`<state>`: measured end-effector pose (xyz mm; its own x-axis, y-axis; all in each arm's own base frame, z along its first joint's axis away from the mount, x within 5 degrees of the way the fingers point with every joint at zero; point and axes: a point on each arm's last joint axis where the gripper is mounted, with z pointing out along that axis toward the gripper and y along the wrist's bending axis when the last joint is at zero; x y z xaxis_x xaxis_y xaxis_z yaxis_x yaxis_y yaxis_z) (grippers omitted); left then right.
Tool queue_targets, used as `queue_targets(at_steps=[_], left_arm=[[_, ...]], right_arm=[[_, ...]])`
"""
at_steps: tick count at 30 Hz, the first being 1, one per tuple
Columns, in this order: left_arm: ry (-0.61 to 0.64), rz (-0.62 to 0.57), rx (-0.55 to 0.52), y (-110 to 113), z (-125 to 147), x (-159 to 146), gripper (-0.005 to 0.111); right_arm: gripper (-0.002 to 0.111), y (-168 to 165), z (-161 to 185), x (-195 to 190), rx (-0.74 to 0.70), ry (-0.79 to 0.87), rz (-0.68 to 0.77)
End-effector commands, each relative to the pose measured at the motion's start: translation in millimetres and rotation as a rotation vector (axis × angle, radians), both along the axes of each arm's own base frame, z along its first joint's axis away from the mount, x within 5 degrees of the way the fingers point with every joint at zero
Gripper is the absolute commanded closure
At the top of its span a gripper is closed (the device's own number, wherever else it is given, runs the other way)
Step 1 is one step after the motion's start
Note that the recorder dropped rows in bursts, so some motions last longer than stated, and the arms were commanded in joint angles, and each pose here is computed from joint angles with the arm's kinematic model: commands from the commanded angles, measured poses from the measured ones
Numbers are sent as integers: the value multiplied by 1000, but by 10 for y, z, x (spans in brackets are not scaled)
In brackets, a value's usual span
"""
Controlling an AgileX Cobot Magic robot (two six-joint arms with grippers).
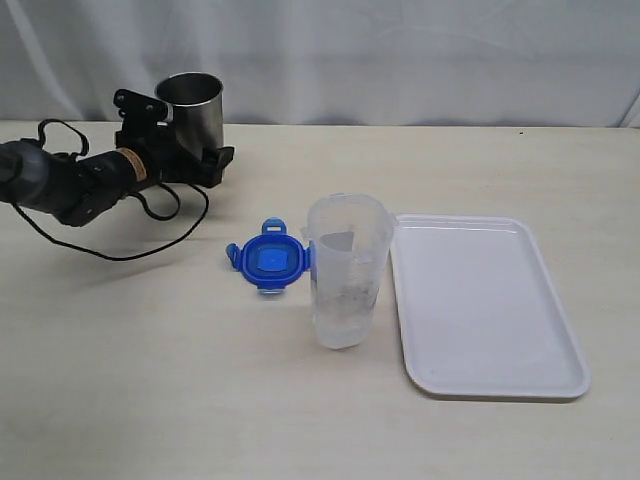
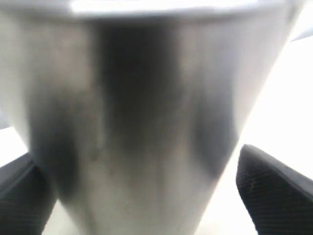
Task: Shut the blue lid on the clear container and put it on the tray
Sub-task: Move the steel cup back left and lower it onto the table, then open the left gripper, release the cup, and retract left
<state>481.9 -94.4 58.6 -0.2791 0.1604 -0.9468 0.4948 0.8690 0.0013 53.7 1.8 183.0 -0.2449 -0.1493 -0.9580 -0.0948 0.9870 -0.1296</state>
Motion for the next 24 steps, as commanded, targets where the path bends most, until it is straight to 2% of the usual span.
queue_targets(at_steps=[1, 11, 24], left_arm=[[1, 18, -1, 100, 80, -90, 21], [51, 30, 2, 273, 164, -490, 21], [81, -2, -21, 295, 428, -1220, 21]], right_arm=[[104, 2, -8, -1, -2, -3, 4], [104, 2, -8, -1, -2, -3, 4], [104, 2, -8, -1, -2, -3, 4]])
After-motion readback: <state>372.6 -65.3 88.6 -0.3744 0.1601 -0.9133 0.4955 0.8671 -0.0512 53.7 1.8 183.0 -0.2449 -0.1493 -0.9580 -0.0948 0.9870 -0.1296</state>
